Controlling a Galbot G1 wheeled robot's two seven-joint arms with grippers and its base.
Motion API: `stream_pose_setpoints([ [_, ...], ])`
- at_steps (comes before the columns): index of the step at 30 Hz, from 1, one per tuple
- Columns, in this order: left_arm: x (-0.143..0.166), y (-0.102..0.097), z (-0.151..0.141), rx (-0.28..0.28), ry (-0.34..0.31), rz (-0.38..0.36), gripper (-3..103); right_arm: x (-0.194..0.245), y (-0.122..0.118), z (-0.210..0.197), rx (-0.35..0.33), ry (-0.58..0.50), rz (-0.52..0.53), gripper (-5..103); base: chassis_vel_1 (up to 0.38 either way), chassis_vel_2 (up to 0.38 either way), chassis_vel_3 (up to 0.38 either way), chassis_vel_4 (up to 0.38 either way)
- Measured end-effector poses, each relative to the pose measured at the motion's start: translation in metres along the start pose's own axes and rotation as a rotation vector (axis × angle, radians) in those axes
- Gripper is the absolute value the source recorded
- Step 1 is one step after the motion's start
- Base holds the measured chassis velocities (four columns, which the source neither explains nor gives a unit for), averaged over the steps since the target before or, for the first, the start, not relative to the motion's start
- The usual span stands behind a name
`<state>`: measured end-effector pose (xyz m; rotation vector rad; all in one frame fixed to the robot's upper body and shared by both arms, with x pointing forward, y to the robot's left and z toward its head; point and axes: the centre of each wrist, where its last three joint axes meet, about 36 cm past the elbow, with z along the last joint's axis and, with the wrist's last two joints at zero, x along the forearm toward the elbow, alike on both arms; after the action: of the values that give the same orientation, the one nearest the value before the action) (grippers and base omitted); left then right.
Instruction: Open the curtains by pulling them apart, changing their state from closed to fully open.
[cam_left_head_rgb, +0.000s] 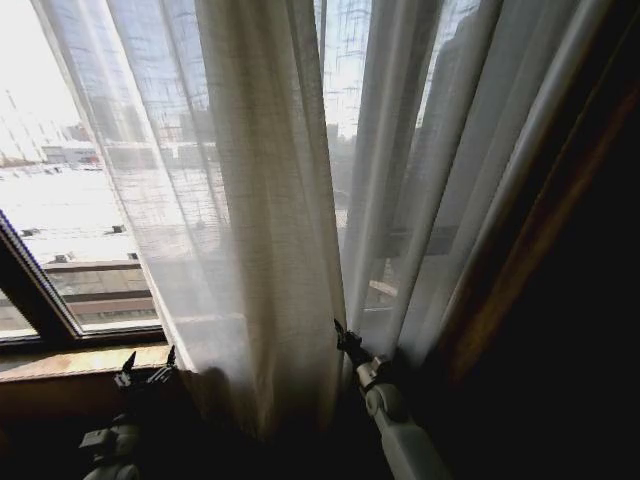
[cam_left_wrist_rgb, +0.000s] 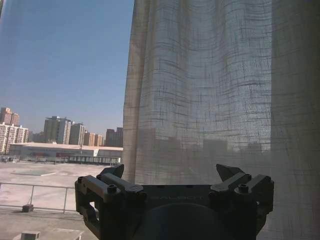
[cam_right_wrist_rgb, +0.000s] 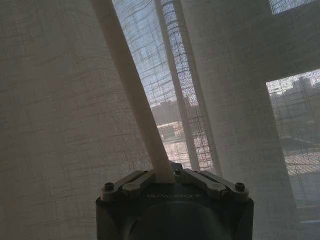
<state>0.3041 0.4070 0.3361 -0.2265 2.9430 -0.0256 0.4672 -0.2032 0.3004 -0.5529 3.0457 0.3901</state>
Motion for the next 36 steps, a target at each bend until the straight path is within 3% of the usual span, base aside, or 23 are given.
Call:
stream_pose_setpoints([
  [13,0.0,0.0,0.0,0.0,0.0,0.0,100,0.001,0.002,0.0,-0.002,-0.003,-0.006,0,-0.347,-0.357,0.35,0.358],
  [24,0.0,0.0,0.0,0.0,0.0,0.0,100,0.0,0.008,0.003,0.033,-0.019,-0.019,0,-0.318,-0.331,0.334,0.333],
  [29,0.0,0.0,0.0,0.0,0.0,0.001,100,0.001,0.007,0.005,0.115,-0.002,-0.049,0,-0.095,-0.125,0.123,0.102],
  [36,0.0,0.0,0.0,0.0,0.0,-0.001,100,-0.001,0.009,0.011,0.122,0.013,0.004,0,0.004,0.008,-0.005,-0.006],
])
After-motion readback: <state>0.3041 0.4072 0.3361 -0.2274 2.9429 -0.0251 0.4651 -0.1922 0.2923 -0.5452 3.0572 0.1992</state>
